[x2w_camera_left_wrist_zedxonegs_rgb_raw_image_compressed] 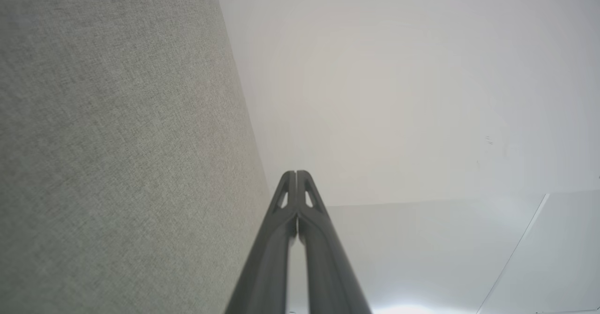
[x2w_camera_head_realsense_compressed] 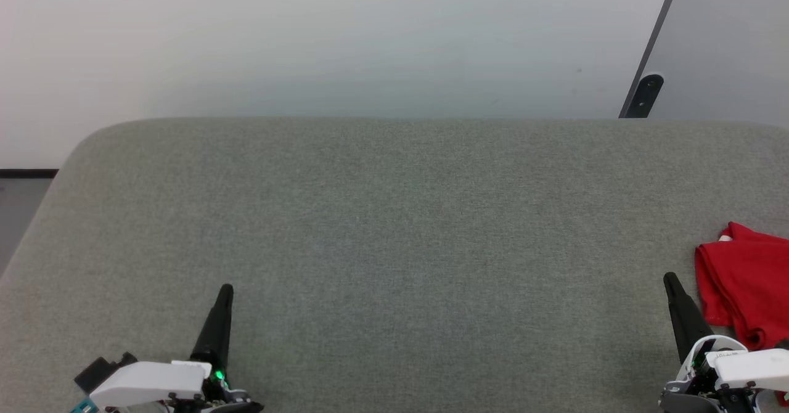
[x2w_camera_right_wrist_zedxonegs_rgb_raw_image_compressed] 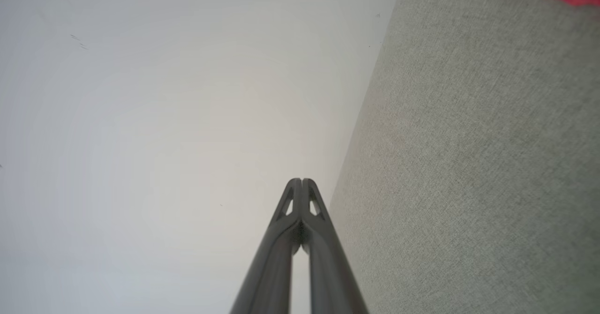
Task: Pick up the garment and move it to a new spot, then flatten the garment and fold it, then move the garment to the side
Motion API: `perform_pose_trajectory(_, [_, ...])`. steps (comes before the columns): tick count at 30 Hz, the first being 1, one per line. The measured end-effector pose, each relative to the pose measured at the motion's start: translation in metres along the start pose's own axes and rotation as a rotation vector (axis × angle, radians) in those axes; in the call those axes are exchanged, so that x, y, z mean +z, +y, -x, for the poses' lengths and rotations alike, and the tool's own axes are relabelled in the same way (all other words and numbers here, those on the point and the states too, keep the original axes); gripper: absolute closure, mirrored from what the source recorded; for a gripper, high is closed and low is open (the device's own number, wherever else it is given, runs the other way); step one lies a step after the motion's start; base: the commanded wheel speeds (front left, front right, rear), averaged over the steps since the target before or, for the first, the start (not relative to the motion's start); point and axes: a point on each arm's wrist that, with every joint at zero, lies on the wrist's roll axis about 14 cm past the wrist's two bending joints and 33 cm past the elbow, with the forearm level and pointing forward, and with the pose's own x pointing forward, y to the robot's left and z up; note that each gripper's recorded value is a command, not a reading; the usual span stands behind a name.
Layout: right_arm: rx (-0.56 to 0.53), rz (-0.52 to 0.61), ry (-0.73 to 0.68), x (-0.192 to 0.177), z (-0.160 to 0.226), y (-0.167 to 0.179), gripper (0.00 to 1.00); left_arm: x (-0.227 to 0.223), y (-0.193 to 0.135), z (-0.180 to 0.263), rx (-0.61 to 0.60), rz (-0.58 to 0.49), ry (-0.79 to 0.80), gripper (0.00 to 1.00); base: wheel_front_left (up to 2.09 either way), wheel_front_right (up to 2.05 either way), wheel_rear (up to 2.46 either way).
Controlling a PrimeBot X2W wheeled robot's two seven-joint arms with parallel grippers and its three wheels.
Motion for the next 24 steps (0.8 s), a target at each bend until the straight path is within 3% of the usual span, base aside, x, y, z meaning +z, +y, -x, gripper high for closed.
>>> perform_pose_trajectory(24, [0.009, -0.120, -0.012, -0.0026, -0.0060, 0.0013, 1.00, 0.0041, -0.0063, -0.0037, -0.031, 0.125, -0.005, 1.00, 0.00, 0.00, 0.00])
